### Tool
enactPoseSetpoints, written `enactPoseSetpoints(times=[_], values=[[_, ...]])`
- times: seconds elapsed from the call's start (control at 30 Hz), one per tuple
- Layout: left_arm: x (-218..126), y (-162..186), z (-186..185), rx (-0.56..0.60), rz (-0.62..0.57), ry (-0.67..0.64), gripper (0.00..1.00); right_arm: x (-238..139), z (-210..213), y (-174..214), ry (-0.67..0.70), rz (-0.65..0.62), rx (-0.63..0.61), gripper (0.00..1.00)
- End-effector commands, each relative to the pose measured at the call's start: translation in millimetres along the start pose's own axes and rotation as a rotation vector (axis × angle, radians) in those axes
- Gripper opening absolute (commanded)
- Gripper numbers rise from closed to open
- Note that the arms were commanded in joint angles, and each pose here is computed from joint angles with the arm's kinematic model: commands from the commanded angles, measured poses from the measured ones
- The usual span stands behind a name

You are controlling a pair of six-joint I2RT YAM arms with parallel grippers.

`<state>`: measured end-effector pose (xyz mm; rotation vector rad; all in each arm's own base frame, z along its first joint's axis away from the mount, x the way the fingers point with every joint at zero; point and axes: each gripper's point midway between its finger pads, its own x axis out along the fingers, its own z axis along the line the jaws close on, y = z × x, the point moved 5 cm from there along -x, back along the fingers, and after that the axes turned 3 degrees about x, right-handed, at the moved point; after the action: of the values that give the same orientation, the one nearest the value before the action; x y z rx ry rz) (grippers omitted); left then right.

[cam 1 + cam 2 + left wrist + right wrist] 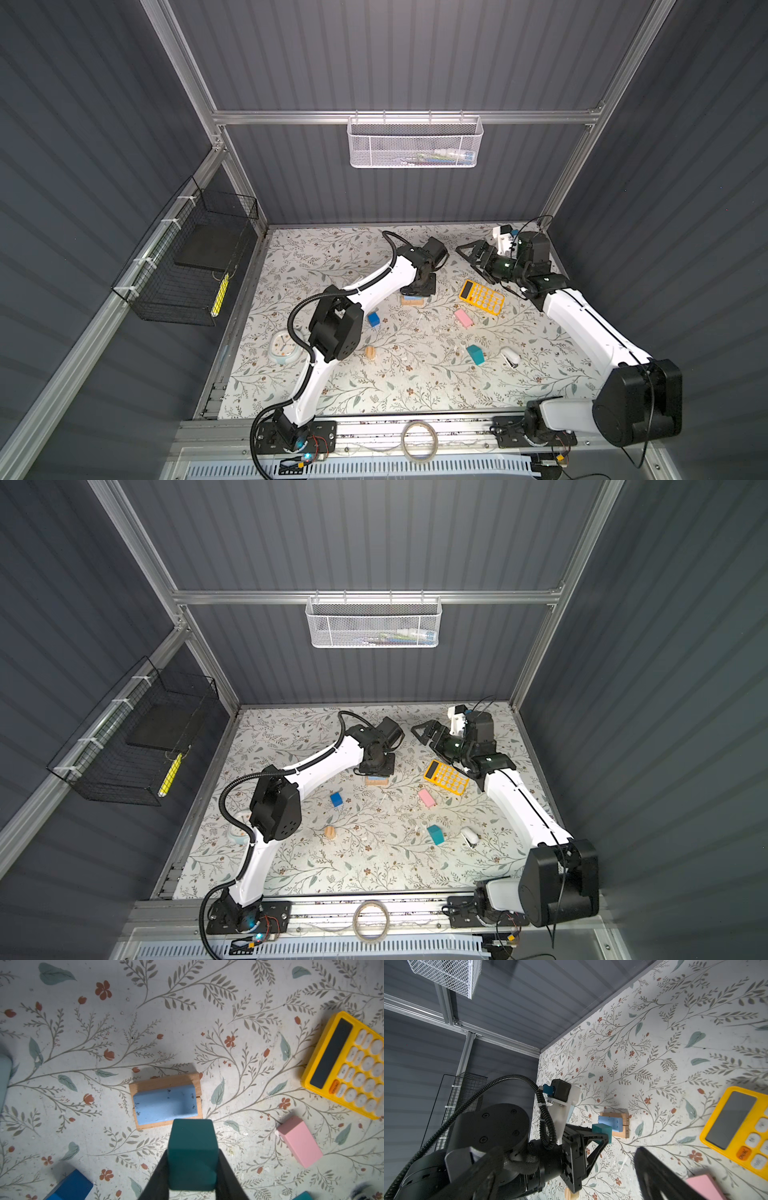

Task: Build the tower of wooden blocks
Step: 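Lift the teal cube and carry it above the light blue block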

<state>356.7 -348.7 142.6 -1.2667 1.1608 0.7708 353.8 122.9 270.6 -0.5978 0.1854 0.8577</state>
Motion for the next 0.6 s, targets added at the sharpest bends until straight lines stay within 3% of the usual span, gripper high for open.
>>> enactPoseSetpoints(times=[0.0, 0.57], values=[[-1, -3, 0, -0.028, -0.009, -0.032, 0.08, 2, -1, 0, -0.015, 0.008, 0.002, 0.99], [14, -4, -1, -0.035, 0.018, -0.057, 0.13, -2, -3, -2, -0.022, 0.007, 0.007, 0.99]])
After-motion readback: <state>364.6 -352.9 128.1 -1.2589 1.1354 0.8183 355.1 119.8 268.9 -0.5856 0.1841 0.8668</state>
